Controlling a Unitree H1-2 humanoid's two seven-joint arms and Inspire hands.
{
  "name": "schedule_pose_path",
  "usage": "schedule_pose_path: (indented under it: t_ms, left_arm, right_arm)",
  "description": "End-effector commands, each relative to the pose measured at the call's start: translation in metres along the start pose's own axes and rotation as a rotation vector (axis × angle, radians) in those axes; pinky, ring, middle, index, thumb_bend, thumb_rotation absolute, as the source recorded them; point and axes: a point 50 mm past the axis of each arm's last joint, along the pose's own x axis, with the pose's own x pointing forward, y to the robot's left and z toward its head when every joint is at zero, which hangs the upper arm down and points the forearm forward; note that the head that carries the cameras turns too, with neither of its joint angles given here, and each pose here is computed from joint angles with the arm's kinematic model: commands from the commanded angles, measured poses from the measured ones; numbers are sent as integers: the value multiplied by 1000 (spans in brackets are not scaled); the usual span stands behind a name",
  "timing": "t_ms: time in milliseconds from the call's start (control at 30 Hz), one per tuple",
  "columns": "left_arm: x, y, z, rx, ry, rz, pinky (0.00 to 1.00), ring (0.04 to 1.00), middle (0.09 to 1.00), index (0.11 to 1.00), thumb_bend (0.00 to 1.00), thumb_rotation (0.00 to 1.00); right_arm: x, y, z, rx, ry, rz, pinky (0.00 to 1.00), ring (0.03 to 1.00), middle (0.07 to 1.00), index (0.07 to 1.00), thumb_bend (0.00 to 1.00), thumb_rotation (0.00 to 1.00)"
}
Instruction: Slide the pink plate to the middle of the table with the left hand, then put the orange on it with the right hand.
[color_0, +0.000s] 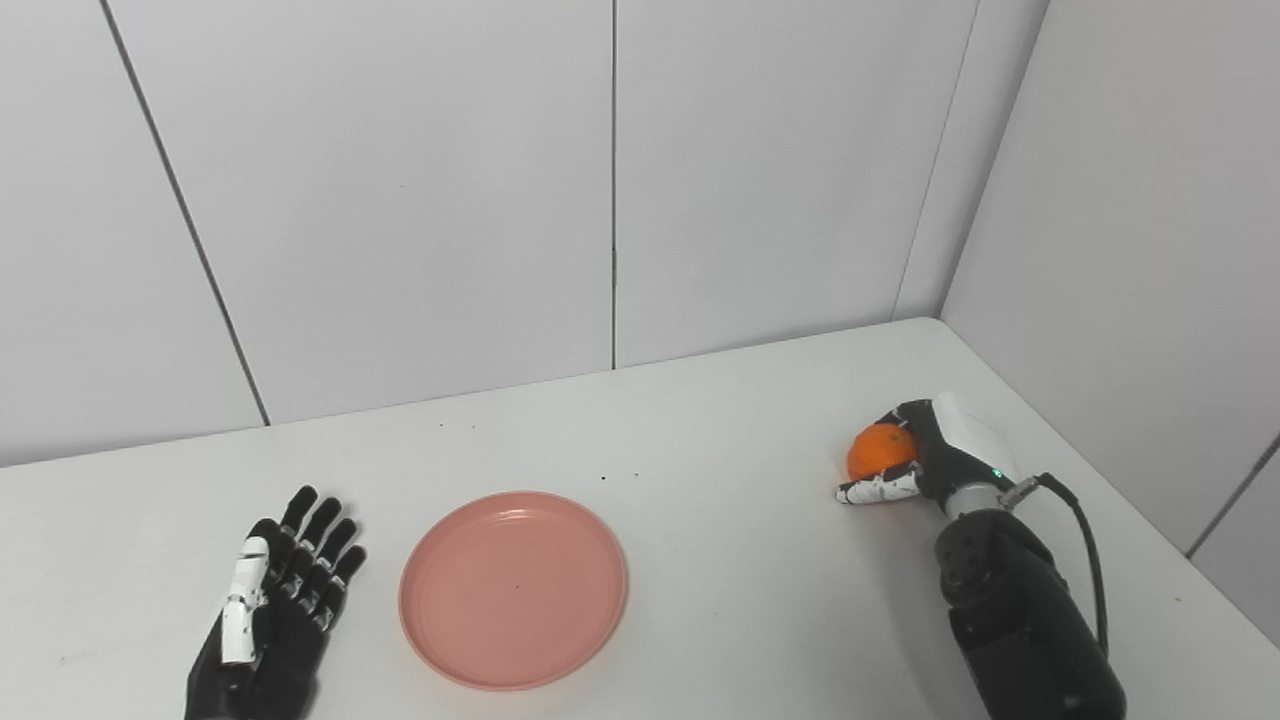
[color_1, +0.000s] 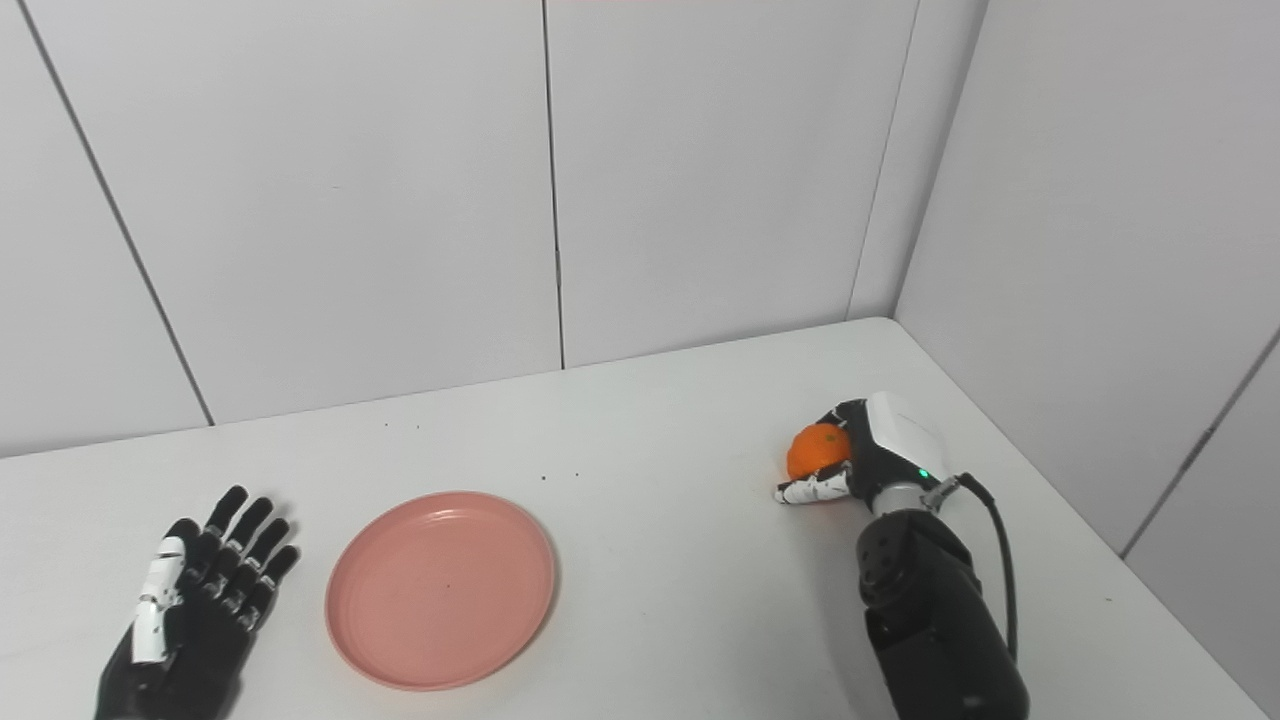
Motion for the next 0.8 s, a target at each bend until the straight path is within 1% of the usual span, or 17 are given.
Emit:
schedule_pose_path:
  t_ms: [0, 67, 100, 233, 333, 367, 400, 433, 467, 600, 767]
  left_arm:
    - [-5, 5, -9, -8, 65, 18, 1000, 994, 1000, 1000, 285, 1000]
    - [-5, 5, -9, -8, 66, 22, 1000, 994, 1000, 1000, 286, 1000]
    - [-5, 4, -9, -9, 67, 25, 1000, 990, 995, 998, 288, 1000]
    - [-5, 3, -8, -10, 65, 27, 1000, 986, 991, 995, 288, 1000]
    - [-5, 2, -8, -11, 67, 34, 1000, 978, 984, 987, 290, 1000]
    - [-5, 1, -8, -8, 68, 32, 1000, 983, 989, 991, 292, 1000]
    - [-5, 1, -9, -5, 67, 28, 1000, 986, 991, 994, 292, 1000]
    - [-5, 1, -9, -3, 66, 27, 1000, 989, 994, 996, 293, 1000]
    - [-5, 0, -9, -2, 66, 28, 1000, 989, 994, 996, 293, 1000]
    - [-5, -1, -10, -1, 65, 31, 1000, 985, 990, 992, 293, 1000]
    - [-5, -4, -12, -2, 66, 40, 1000, 979, 985, 985, 297, 1000]
  right_arm:
    - [4, -11, 11, 11, -33, -28, 322, 403, 449, 505, 529, 6]
    - [2, -13, 13, 16, -39, -39, 316, 396, 441, 508, 528, 1]
    - [1, -14, 13, 18, -42, -46, 328, 407, 450, 503, 529, 0]
    - [-5, -22, 22, 32, -77, -91, 316, 399, 441, 501, 530, 0]
    - [-10, -33, 35, 60, -116, -129, 368, 455, 498, 482, 529, 0]
    - [-12, -37, 39, 65, -130, -142, 370, 454, 493, 484, 530, 0]
    - [-14, -40, 43, 71, -147, -157, 361, 443, 481, 488, 530, 0]
    - [-16, -43, 46, 73, -161, -167, 331, 414, 451, 498, 530, 0]
    - [-18, -45, 50, 74, -174, -174, 327, 411, 447, 499, 530, 0]
    - [-28, -54, 70, 72, -251, -194, 326, 411, 446, 510, 528, 0]
    - [-42, -58, 96, 84, -356, -206, 327, 414, 453, 515, 527, 0]
